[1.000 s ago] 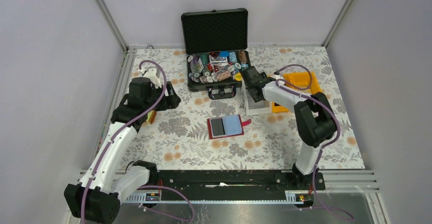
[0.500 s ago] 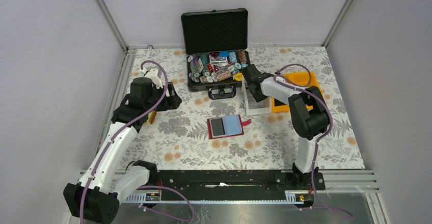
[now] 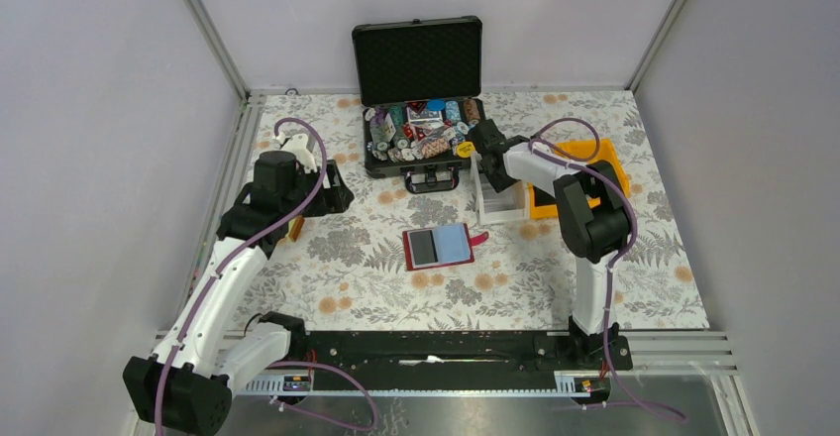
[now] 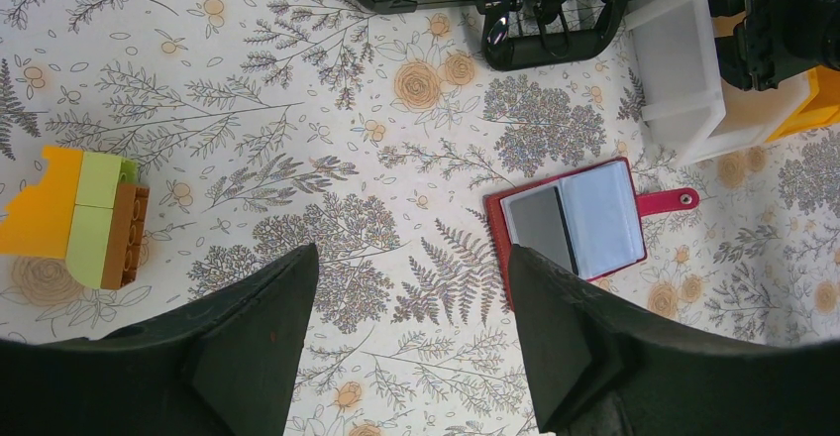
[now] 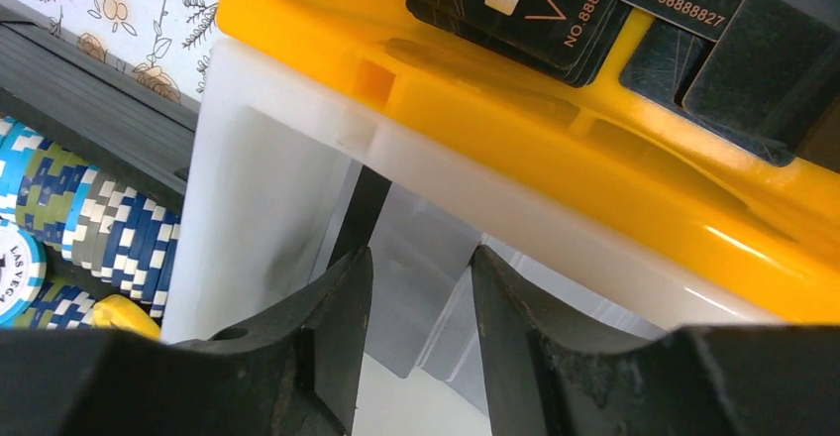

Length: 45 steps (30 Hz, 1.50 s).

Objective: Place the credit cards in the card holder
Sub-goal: Pick up the credit card from the storage box.

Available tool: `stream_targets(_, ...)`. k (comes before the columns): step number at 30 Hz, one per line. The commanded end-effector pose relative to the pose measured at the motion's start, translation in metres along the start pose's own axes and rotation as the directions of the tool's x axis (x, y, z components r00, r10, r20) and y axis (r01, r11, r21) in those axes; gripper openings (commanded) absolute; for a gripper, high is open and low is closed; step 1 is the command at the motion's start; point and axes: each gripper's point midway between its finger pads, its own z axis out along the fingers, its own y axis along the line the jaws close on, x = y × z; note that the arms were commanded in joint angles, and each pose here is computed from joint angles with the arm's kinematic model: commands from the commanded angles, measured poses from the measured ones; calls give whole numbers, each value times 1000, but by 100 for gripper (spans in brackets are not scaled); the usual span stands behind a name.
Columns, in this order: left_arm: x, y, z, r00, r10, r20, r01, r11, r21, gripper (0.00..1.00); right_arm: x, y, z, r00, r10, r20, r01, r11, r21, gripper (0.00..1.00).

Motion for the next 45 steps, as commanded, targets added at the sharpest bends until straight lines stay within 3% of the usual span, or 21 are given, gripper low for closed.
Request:
stream_targets(1,-10,0,-2,999,21,45,-20,1000,-7,73,-2,2,0,1000,11,-2,-11,1000,9,47)
stream_targets(20,-10,-3,-4,998,26,50,-26,1000,0,73,-21,14,-23,998,59,22,-58,996,-66,39)
stream_targets(45,-9,-3,-4,999,30,44,-30,1000,5,73,-14,1,-18,999,35,10,-34,999,-38,43)
